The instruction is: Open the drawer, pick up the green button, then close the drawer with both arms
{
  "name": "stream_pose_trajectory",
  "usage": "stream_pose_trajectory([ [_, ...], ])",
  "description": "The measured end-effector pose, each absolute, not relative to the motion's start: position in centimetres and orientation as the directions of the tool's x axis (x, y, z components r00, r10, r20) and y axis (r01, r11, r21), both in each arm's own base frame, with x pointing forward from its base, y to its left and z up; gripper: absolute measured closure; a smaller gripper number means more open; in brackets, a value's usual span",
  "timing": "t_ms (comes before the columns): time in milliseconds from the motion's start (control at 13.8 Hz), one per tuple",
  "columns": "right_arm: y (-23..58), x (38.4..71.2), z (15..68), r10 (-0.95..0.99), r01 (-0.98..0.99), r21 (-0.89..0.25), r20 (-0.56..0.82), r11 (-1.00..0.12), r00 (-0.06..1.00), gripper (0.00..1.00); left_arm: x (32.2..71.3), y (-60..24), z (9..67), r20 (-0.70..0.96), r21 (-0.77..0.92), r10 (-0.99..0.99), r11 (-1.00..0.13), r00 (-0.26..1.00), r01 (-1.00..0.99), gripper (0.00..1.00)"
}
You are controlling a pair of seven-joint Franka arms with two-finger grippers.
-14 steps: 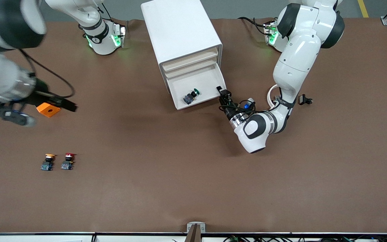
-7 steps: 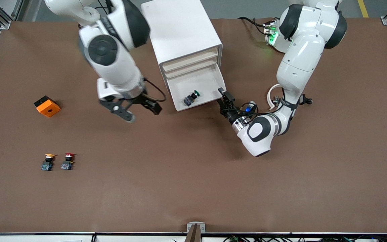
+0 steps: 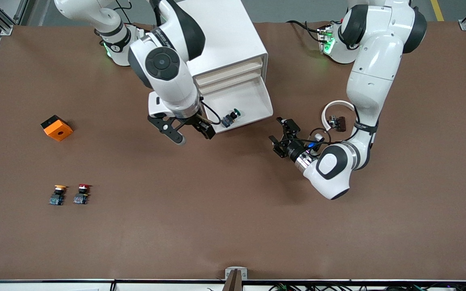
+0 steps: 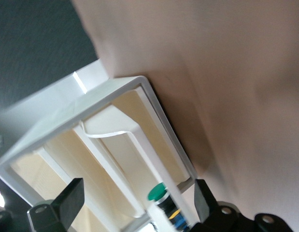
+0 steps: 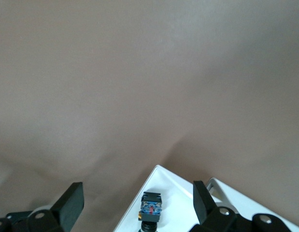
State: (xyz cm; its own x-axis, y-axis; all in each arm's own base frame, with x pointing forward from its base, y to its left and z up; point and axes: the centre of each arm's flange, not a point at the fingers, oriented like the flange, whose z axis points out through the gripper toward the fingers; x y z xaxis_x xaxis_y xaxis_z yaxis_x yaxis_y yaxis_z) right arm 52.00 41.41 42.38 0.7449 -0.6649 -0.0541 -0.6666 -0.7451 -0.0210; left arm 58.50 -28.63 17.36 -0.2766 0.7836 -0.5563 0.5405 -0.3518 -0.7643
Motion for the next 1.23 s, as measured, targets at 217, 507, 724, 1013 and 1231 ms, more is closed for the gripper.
stream_pose_trajectory([
  [217,43.8,50.2,39.4,-0.700,-0.701,0.013,-0.055,-0.713,0.712,0.00,59.5,-28.0,20.8,-0.729,-0.537,0.685,-0.567,-0.005,0.625,0.00],
  [507,46.6,48.3,36.0,-0.695,-0.695,0.026,-0.050,-0.718,0.717,0.00,61.9,-26.6,26.2,-0.727,-0.198,0.533,-0.767,0.433,0.611,0.00],
  [724,47.8,46.8,32.7,-0.679,-0.679,0.022,-0.044,-0.734,0.733,0.00,64.1,-26.3,28.9,-0.574,-0.053,0.499,-0.814,0.649,0.578,0.00],
  [1013,48.8,45.6,29.5,-0.663,-0.661,0.056,-0.041,-0.748,0.747,0.00,66.6,-27.9,30.3,-0.372,0.086,0.512,-0.811,0.774,0.578,0.00],
  [1231,49.1,45.2,28.5,-0.658,-0.655,0.070,-0.041,-0.753,0.752,0.00,68.7,-27.7,31.1,-0.245,0.197,0.548,-0.780,0.800,0.594,0.00],
])
